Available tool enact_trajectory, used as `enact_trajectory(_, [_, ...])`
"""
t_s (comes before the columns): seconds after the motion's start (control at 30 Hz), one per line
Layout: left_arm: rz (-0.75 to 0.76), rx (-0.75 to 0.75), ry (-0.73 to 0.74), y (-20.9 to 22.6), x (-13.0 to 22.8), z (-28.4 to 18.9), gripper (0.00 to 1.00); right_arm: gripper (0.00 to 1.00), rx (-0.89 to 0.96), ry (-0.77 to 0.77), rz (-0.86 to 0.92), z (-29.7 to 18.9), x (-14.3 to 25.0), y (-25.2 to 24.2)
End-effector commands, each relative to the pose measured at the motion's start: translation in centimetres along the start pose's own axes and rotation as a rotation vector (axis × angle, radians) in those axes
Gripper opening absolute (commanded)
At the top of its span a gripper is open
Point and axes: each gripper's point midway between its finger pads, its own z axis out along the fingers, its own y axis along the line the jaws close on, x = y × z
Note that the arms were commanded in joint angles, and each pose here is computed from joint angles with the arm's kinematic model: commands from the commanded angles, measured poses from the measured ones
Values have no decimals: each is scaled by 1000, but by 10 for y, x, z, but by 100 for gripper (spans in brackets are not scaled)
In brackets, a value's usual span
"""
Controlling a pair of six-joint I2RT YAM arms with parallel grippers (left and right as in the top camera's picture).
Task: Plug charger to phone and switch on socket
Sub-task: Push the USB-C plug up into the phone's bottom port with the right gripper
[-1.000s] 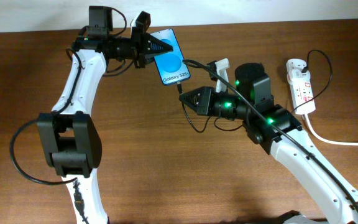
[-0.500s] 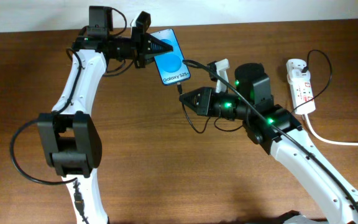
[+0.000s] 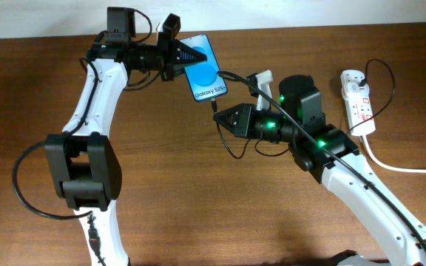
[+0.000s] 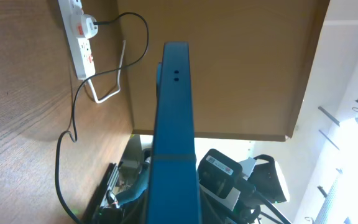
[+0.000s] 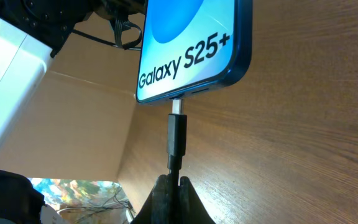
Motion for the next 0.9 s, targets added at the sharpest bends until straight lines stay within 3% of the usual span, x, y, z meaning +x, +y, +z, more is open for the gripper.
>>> enact_trajectory(0.0, [34,44,49,-13,9,9,0,4,-4,-15,-11,1,-4,1])
enact_trajectory(0.87, [34,45,62,-14,12,15,0,4,14,-71,1,-11,-24,-11])
